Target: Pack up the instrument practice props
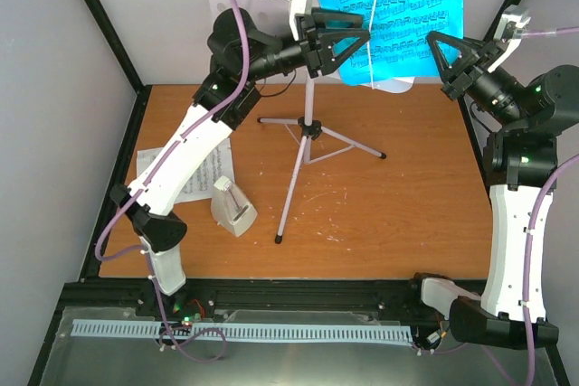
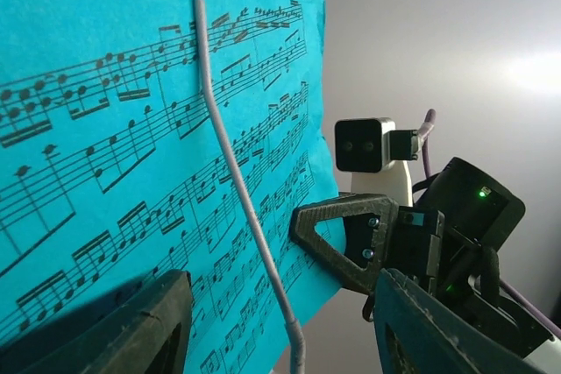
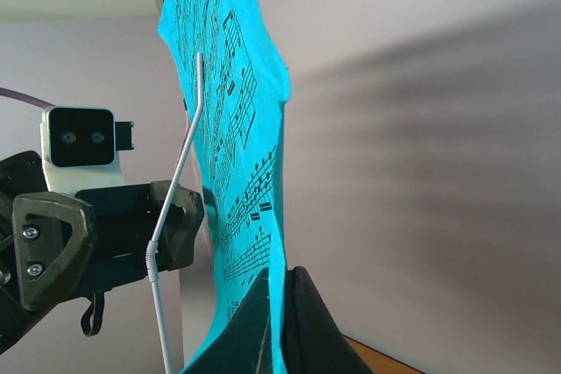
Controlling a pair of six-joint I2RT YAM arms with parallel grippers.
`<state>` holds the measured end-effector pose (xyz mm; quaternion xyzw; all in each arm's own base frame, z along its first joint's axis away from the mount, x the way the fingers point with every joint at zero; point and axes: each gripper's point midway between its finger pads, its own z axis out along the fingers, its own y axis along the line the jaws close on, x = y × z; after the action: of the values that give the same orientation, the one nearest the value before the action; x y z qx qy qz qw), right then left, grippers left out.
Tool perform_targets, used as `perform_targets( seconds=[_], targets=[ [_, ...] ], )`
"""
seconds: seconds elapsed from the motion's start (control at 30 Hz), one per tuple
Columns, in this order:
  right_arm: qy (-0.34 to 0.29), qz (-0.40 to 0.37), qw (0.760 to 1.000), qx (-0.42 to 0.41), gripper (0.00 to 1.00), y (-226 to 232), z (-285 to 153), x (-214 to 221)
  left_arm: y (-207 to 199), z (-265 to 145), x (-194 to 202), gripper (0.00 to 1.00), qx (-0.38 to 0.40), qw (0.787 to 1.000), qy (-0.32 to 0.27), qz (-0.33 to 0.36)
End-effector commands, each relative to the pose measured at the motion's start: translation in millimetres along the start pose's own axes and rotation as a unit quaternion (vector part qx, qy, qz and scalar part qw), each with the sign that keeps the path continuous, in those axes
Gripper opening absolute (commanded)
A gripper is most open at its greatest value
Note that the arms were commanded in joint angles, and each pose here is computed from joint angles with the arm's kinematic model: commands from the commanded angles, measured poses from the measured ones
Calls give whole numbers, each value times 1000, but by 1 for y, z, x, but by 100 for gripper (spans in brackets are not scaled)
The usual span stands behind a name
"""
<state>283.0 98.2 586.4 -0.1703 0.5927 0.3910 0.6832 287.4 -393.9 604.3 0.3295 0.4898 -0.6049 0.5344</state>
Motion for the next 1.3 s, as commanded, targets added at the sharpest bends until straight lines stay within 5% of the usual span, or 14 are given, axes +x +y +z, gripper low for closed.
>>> perform_targets(
  seconds=[0.0, 0.47, 0.77, 1.1, 1.27],
  targets=[
    [-4, -15, 1000, -4, 3, 9, -3, -4, -7, 7, -9, 58, 15, 1000, -13, -6],
    [0, -14, 1000, -8, 3, 9, -1, -1, -9, 18, -6, 34, 34, 999, -14, -7],
    [-10, -17, 1000, 15, 3, 6, -5, -4, -13, 17, -5, 1, 47, 999, -15, 5],
    [-72, -51, 986, 142, 3, -6, -35, -26, -13, 15, -7, 0, 39, 999, -19, 13],
    [-151, -64, 936, 311, 3, -30, -91, -44, -11, 15, -7, 0, 35, 999, -21, 9]
  ],
)
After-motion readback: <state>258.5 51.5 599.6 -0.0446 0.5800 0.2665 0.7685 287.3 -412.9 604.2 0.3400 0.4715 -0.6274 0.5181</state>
